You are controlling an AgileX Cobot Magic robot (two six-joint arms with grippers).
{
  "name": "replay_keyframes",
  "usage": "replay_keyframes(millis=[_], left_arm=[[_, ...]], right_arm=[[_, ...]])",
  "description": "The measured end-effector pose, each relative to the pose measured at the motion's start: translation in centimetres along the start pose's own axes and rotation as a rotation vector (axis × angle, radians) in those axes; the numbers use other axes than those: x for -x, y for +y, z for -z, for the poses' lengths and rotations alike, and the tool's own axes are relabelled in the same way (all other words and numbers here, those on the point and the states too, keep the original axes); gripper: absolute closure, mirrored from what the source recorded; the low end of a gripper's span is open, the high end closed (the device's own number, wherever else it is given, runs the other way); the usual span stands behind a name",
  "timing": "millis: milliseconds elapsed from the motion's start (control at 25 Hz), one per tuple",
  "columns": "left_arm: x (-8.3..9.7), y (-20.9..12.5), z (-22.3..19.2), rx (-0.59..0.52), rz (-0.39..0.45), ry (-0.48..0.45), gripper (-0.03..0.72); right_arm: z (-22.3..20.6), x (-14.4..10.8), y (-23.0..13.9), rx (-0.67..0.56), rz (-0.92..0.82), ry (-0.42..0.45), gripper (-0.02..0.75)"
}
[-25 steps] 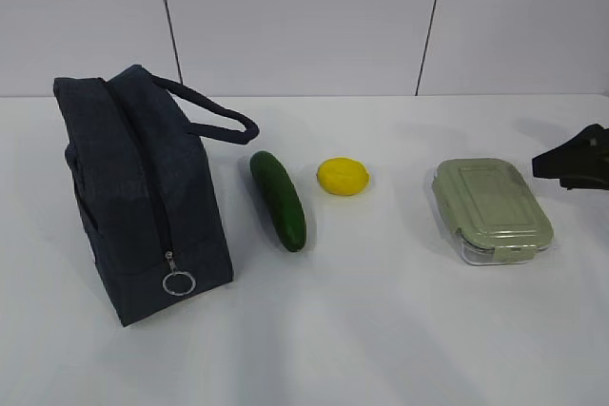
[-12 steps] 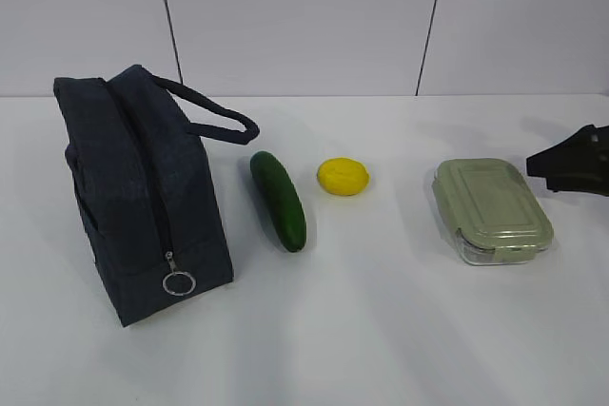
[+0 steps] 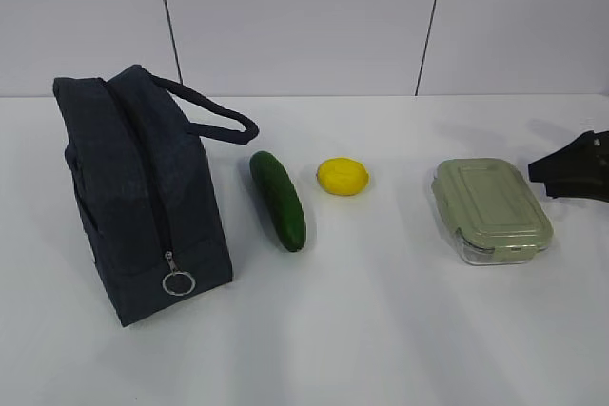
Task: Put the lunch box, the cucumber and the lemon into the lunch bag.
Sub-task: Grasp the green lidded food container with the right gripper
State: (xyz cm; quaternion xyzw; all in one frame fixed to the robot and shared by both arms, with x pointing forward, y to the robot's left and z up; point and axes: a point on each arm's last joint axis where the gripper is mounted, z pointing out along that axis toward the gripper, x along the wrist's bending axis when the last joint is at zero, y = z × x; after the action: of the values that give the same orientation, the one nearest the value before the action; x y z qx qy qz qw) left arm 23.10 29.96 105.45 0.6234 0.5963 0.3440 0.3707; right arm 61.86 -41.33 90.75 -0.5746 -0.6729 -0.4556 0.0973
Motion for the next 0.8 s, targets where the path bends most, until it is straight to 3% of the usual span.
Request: replay_keyframes(millis=[680, 800], left_arm=[[0.0, 0.0, 0.0, 0.0, 0.0, 0.0, 0.445], [0.0, 0.0, 0.0, 0.0, 0.0, 0.0, 0.445]], right_arm=[[-0.8, 1.1, -0.4, -0.006, -0.049, 0.013, 0.221], [-0.8, 1.1, -0.4, -0.002, -0.056, 0.014, 0.181]])
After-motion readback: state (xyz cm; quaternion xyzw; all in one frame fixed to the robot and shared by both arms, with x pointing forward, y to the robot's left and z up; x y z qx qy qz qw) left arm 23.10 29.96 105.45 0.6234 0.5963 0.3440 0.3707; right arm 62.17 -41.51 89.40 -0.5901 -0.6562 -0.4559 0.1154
